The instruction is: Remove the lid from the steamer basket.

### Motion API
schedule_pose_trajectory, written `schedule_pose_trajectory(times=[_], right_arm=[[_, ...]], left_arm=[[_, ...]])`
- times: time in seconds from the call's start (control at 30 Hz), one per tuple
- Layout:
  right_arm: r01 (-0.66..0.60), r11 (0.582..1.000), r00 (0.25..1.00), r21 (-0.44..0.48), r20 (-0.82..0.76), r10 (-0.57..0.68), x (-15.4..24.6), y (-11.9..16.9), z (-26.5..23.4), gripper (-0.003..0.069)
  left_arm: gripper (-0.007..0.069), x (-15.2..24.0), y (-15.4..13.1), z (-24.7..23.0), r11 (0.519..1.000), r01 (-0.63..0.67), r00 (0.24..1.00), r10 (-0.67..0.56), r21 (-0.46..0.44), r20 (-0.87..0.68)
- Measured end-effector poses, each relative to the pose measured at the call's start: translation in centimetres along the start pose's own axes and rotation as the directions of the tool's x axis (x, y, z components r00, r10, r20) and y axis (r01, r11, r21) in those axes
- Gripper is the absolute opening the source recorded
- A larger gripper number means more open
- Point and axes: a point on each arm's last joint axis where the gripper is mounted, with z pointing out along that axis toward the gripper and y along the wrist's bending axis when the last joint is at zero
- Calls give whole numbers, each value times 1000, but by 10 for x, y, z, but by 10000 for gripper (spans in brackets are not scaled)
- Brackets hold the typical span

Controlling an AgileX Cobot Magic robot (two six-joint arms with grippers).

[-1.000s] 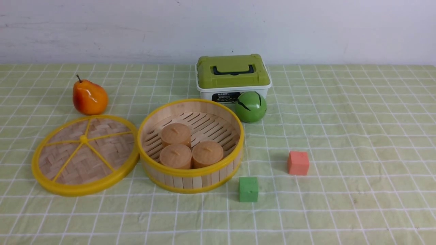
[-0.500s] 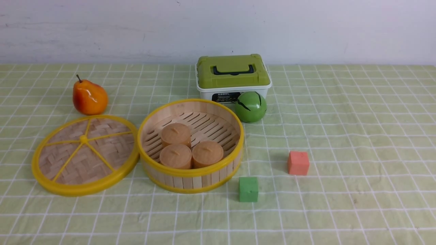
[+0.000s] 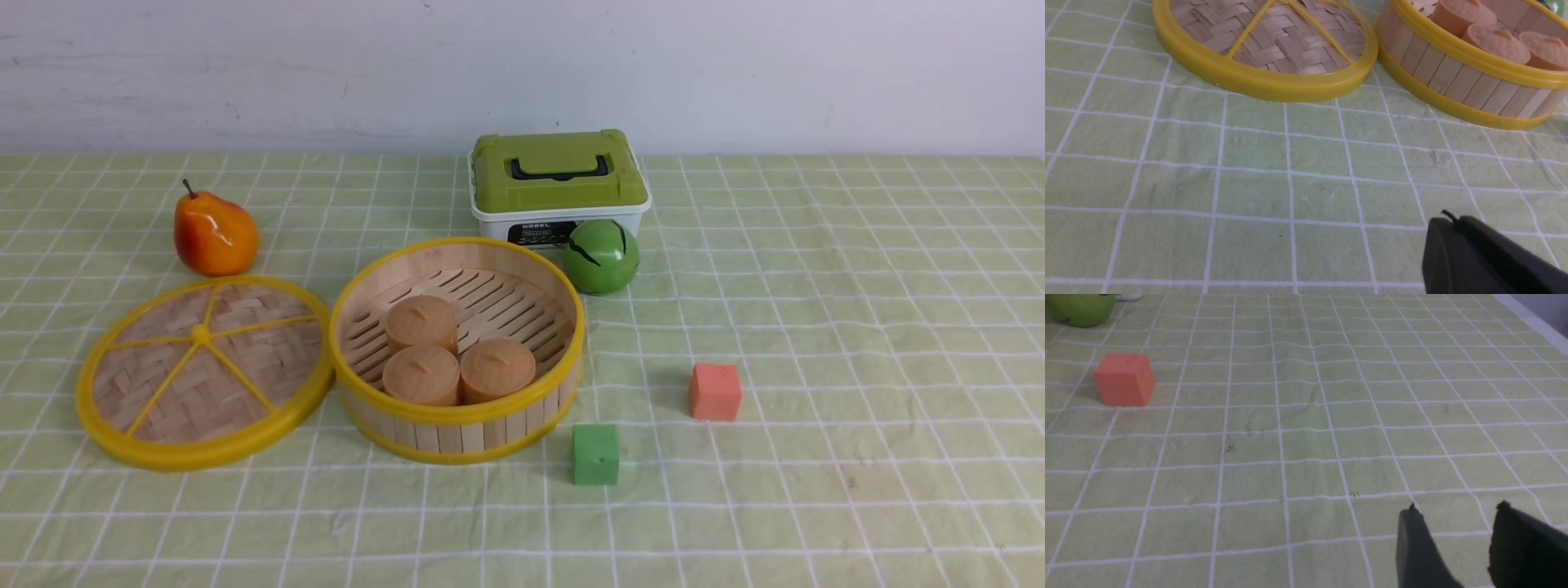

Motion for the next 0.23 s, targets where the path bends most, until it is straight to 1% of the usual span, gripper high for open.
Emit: schedule_pose_trajectory(times=[0.23], right_arm=[[0,1000,1000,0,0,0,0,0,0,241]], left_arm=[[-1,0,0,0,1000,0,1000,0,0,0]])
